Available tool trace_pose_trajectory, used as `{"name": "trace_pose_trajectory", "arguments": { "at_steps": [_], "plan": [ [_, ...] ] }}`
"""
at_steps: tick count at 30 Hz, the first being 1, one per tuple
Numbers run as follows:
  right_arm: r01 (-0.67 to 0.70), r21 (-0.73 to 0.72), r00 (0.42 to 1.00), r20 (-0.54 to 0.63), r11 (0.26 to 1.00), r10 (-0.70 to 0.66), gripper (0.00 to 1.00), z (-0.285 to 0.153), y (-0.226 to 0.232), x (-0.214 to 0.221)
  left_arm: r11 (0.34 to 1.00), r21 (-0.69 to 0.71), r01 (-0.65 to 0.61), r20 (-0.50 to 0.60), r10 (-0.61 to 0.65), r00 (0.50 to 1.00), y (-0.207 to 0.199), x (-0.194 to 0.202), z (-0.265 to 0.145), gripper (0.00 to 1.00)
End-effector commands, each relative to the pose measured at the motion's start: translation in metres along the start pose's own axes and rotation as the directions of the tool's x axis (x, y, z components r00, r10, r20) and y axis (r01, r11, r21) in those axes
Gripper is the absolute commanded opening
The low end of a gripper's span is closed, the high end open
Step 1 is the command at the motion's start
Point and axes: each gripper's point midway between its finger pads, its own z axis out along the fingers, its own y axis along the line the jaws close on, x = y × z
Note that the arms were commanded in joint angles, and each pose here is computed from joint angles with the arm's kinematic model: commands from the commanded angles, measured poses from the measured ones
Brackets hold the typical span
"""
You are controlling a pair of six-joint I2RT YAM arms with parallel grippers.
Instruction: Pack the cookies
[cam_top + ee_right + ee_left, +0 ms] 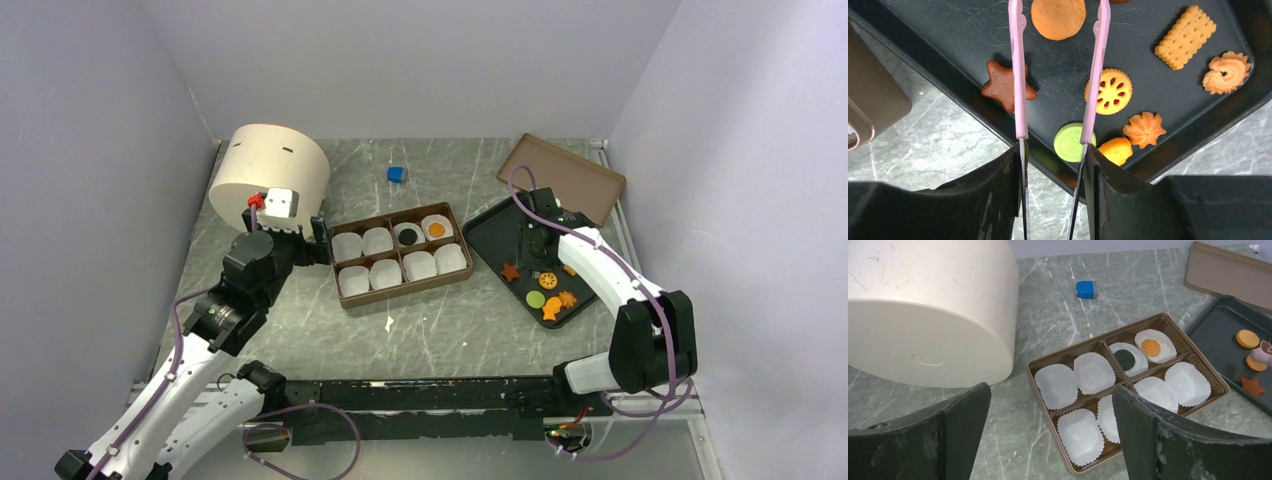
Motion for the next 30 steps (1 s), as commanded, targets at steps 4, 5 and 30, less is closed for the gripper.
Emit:
{"name": "trace_pose_trajectory", "arguments": {
  "at_steps": [4, 5, 30],
  "plan": [
    [-0.041, -0.007, 0.999, 0.008, 0.999, 0.041, 0.47, 0.012, -0.001, -0.003, 1.000, 0.018, -0.017, 0.041, 0.016, 0.999, -0.004, -0.011, 0.002, 0.96],
    [-0.044, -0.007, 0.999, 0.008, 0.999, 0.044, 0.47, 0.013, -0.001, -0.003, 1.000, 0.019, -0.016, 0.042, 0.016, 0.999, -0.004, -0.012, 0.002, 0.96],
    [-0.045, -0.078, 0.998, 0.030, 0.996, 0.047, 0.31, 0.007, 0.009, -0.016, 1.000, 0.016, -0.020, 0.041, 0.019, 0.999, -0.003, -0.012, 0.002, 0.96]
  ]
}}
